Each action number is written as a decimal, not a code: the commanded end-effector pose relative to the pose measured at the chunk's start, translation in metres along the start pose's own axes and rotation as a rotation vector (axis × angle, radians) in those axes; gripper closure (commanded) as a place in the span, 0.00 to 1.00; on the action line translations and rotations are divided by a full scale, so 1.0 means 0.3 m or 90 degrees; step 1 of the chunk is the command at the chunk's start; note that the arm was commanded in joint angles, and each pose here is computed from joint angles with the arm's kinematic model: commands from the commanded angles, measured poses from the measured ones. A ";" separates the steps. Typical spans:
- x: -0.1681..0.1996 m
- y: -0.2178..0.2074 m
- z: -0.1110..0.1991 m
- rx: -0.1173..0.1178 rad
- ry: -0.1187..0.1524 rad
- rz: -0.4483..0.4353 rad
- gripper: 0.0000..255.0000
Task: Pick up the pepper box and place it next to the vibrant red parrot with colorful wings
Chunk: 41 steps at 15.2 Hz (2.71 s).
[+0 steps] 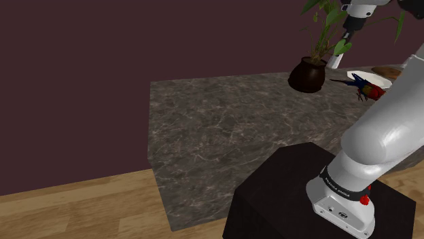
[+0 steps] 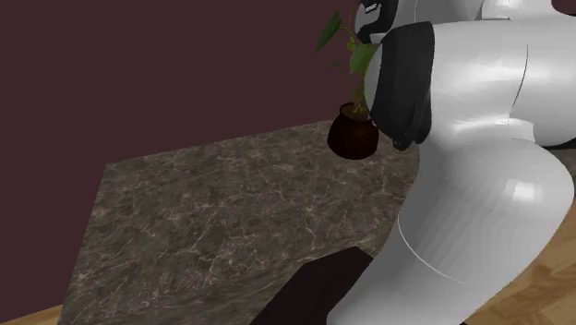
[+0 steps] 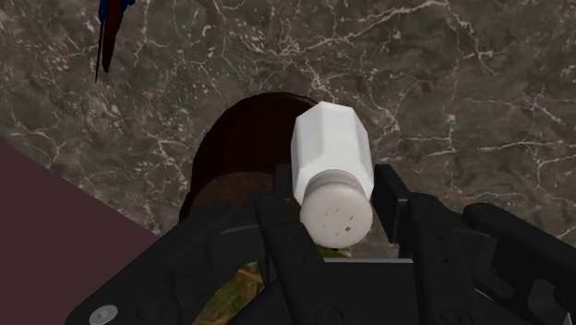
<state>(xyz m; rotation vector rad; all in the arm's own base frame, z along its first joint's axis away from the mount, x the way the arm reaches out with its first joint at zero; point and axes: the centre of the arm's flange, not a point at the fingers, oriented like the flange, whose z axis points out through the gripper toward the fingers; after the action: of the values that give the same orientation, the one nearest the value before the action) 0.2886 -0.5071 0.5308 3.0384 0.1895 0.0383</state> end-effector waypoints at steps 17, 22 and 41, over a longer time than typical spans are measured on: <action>-0.116 0.175 0.243 0.000 0.001 -0.002 1.00; -0.118 0.166 0.331 0.000 0.001 -0.002 1.00; -0.123 0.141 0.581 0.000 0.001 -0.002 1.00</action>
<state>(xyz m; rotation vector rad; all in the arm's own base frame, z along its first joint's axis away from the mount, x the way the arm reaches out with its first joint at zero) 0.2627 -0.5700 0.3610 3.0377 0.1941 0.0391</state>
